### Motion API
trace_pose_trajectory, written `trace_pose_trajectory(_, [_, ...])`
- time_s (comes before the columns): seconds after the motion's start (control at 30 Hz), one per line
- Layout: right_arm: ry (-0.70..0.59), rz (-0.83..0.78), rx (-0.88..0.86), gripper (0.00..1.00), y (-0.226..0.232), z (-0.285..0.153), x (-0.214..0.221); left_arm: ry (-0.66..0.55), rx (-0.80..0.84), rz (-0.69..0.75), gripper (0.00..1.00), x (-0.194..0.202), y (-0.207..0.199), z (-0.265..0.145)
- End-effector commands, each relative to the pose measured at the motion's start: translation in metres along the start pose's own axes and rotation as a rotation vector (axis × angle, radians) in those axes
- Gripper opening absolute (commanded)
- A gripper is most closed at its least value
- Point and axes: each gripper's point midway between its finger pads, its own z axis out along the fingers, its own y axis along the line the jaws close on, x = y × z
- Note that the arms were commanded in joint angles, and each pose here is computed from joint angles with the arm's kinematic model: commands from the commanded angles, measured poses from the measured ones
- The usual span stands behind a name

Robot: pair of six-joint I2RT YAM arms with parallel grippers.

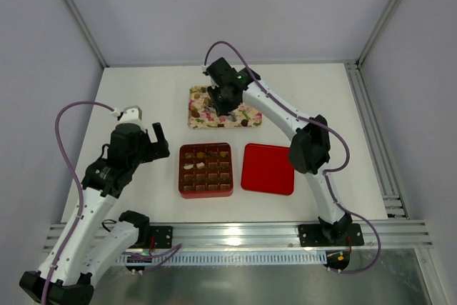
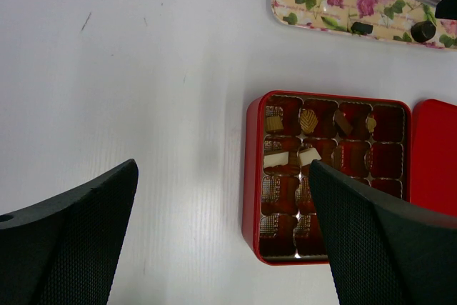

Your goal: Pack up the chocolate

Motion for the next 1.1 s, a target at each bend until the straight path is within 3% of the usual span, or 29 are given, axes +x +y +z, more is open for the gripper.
trace_pose_trajectory(0.0, [-0.153,0.024,-0.007,0.22,-0.001,-0.048,-0.035,-0.037,-0.005,-0.018,1.0,-0.009,0.0,-0.002])
trace_pose_trajectory(0.5, [-0.192,0.05,-0.064,0.21,0.002,-0.1,-0.02,-0.04,-0.002,-0.02,1.0,-0.01,0.0,-0.003])
trace_pose_trajectory(0.8, [-0.175,0.07,-0.206,0.21,0.018,-0.153,0.053,-0.042,0.004,-0.021,1.0,-0.01,-0.001,-0.003])
trace_pose_trajectory(1.07, [-0.089,0.028,-0.255,0.21,0.046,-0.17,0.127,-0.041,0.003,-0.021,1.0,-0.01,-0.001,-0.003])
